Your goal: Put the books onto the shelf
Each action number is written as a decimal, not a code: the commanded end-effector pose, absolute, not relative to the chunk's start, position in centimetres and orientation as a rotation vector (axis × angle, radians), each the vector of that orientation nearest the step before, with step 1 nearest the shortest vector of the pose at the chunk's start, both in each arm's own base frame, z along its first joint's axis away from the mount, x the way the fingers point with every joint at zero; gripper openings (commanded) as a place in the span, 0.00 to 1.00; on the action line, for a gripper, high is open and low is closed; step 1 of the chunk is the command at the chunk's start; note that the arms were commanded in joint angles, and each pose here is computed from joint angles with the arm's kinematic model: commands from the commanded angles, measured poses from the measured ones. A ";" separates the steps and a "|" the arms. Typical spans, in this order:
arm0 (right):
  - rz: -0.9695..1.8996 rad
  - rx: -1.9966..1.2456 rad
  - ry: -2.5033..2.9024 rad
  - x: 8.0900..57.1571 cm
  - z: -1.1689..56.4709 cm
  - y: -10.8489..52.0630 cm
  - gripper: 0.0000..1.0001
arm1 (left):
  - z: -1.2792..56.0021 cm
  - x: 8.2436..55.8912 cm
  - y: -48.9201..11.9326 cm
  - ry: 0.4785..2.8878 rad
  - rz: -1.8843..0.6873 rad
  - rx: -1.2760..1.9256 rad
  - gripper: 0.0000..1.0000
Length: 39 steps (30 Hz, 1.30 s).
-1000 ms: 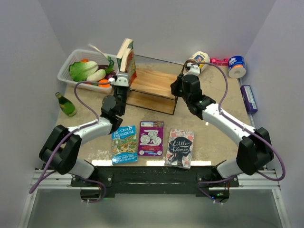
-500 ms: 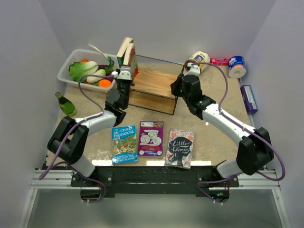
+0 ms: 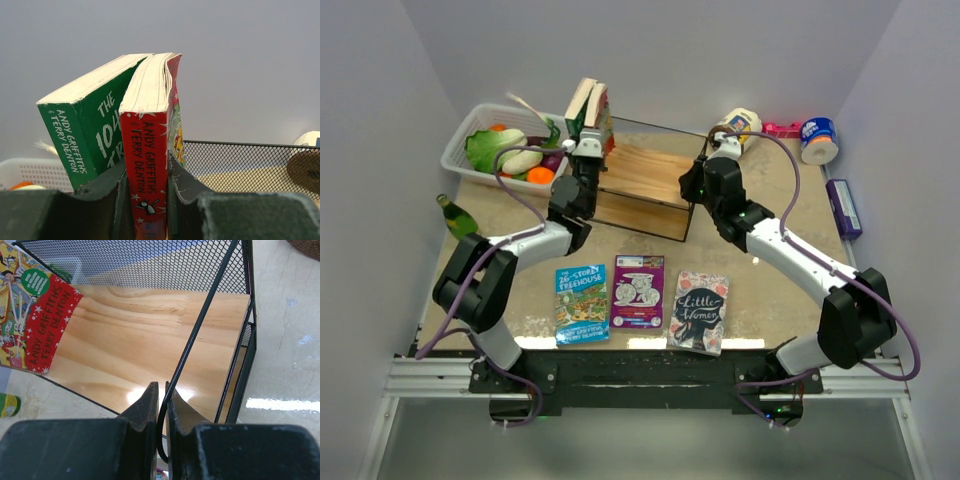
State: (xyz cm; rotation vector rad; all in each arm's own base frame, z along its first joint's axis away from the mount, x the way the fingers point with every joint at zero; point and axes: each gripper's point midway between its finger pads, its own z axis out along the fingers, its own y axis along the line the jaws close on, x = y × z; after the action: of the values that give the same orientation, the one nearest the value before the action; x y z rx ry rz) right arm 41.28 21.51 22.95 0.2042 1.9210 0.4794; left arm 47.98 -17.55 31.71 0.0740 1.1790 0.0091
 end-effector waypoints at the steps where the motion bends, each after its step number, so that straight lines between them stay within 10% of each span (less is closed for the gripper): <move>1: 0.433 0.136 2.051 39.9 18.7 21.6 0.00 | 32.2 49.1 -15.3 1.174 0.077 0.022 0.32; 24: 0.437 0.136 2.047 40.0 18.9 21.8 0.00 | 32.7 47.8 -13.8 1.188 0.136 0.033 0.58; 39: 0.440 0.134 2.054 40.0 18.6 21.9 0.00 | 33.4 47.4 -14.1 1.133 0.346 0.122 0.30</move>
State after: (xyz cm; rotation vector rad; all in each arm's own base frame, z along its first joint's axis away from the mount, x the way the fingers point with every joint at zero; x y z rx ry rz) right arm 41.32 21.95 22.98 0.1946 1.9178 0.5021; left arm 47.61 -16.94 31.19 0.1908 1.1995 0.1797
